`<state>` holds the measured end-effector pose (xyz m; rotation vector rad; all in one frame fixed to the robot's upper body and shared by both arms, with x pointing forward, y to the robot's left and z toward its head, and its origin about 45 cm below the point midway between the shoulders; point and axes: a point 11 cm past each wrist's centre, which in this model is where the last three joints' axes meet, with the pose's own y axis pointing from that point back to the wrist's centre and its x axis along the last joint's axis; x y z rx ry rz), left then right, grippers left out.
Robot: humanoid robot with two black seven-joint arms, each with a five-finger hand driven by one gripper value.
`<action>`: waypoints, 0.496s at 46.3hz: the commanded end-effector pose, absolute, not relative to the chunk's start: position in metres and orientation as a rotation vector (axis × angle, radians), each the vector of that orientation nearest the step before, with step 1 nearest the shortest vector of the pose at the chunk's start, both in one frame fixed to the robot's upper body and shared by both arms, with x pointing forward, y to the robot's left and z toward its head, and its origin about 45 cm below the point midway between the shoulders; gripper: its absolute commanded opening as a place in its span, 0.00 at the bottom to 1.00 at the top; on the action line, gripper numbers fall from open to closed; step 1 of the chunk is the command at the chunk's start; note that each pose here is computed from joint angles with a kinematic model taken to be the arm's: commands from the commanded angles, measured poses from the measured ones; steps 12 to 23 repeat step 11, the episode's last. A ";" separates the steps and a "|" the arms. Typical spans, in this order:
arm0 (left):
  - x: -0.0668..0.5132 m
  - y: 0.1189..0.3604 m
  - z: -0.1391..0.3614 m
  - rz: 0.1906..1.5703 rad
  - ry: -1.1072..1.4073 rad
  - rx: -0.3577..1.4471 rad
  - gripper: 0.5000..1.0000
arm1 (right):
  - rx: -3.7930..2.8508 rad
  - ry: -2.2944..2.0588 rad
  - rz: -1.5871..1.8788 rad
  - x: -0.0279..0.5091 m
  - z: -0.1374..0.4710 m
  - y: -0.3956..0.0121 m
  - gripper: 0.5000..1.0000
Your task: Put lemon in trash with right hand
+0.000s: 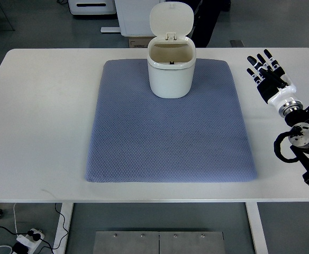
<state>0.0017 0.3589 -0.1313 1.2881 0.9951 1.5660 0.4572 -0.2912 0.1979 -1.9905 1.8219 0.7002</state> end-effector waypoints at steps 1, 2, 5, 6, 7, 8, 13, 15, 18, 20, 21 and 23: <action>0.002 0.359 -0.131 1.566 0.995 1.288 1.00 | -1.996 1.823 0.707 0.455 0.194 -0.292 1.00; 0.002 0.358 -0.131 1.565 0.995 1.287 1.00 | -1.998 1.823 0.707 0.454 0.193 -0.293 1.00; 0.002 0.359 -0.131 1.566 0.995 1.288 1.00 | -2.011 1.827 0.706 0.451 0.189 -0.294 1.00; 0.002 0.359 -0.131 1.566 0.995 1.288 1.00 | -2.021 1.831 0.697 0.450 0.188 -0.294 1.00; 0.002 0.359 -0.131 1.566 0.995 1.288 1.00 | -2.033 1.835 0.689 0.450 0.188 -0.295 1.00; 0.002 0.359 -0.131 1.566 0.995 1.288 1.00 | -2.041 1.842 0.682 0.449 0.186 -0.295 1.00; 0.002 0.358 -0.131 1.565 0.995 1.287 1.00 | -2.060 1.855 0.667 0.447 0.184 -0.296 1.00; 0.002 0.358 -0.131 1.565 0.995 1.287 1.00 | -2.060 1.855 0.667 0.447 0.184 -0.296 1.00; 0.002 0.358 -0.131 1.565 0.995 1.287 1.00 | -2.060 1.855 0.667 0.447 0.184 -0.296 1.00; 0.002 0.358 -0.131 1.565 0.995 1.287 1.00 | -2.060 1.855 0.667 0.447 0.184 -0.296 1.00; 0.002 0.358 -0.131 1.565 0.995 1.287 1.00 | -2.060 1.855 0.667 0.447 0.184 -0.296 1.00; 0.002 0.358 -0.131 1.565 0.995 1.287 1.00 | -2.060 1.855 0.667 0.447 0.184 -0.296 1.00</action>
